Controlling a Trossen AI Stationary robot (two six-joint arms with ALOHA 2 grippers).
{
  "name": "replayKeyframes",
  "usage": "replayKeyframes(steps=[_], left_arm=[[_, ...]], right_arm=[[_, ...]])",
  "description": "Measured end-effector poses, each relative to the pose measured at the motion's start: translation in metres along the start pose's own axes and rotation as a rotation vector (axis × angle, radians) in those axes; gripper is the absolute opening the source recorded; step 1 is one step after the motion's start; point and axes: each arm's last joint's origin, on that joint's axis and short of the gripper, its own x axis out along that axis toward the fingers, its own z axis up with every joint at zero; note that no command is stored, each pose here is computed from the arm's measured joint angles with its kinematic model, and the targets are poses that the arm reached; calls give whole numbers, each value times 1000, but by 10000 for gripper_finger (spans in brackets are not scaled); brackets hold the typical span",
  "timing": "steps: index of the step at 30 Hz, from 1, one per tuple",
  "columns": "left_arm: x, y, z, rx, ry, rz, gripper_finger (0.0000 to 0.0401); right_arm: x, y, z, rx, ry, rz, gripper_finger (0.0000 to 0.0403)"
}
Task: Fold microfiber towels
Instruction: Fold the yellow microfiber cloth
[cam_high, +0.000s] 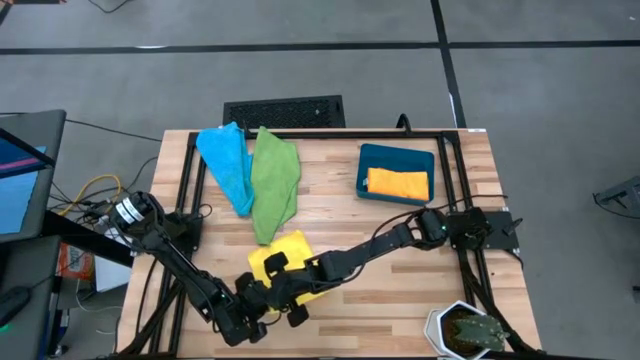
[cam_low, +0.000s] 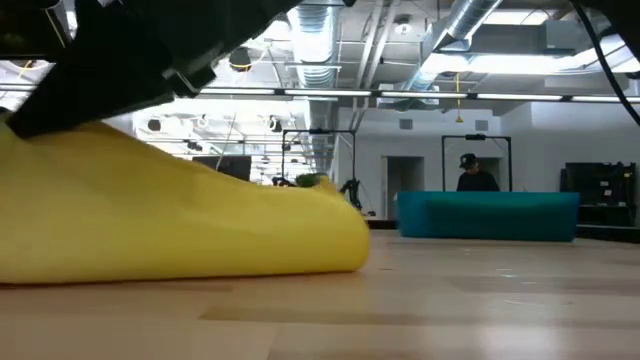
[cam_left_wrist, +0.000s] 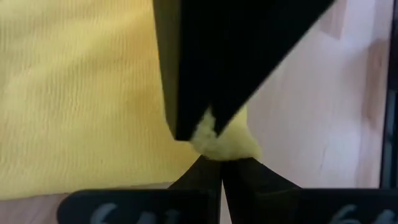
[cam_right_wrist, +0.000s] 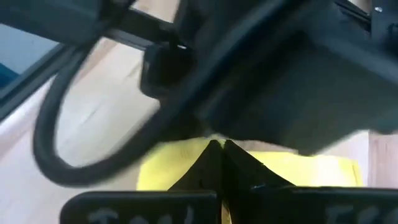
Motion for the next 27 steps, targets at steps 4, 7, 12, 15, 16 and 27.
replayKeyframes(steps=[4, 7, 12, 15, 16, 27], left_arm=[[0, 1, -2, 28, 46, -4, 0], [0, 2, -3, 40, 69, 0, 0], [0, 2, -3, 40, 75, 0, 0], [0, 2, -3, 41, 67, 2, 0], [0, 2, -3, 45, 68, 5, 0], [0, 4, -4, 63, 84, 19, 0]], right_arm=[[0, -7, -1, 11, -13, 11, 20], [5, -10, -4, 32, -16, 6, 17], [14, -11, -9, 55, -31, 15, 25], [21, -8, -18, 62, -2, 39, 23], [23, -8, -19, 63, -10, 47, 21], [30, -7, -23, 80, -13, 50, 29]])
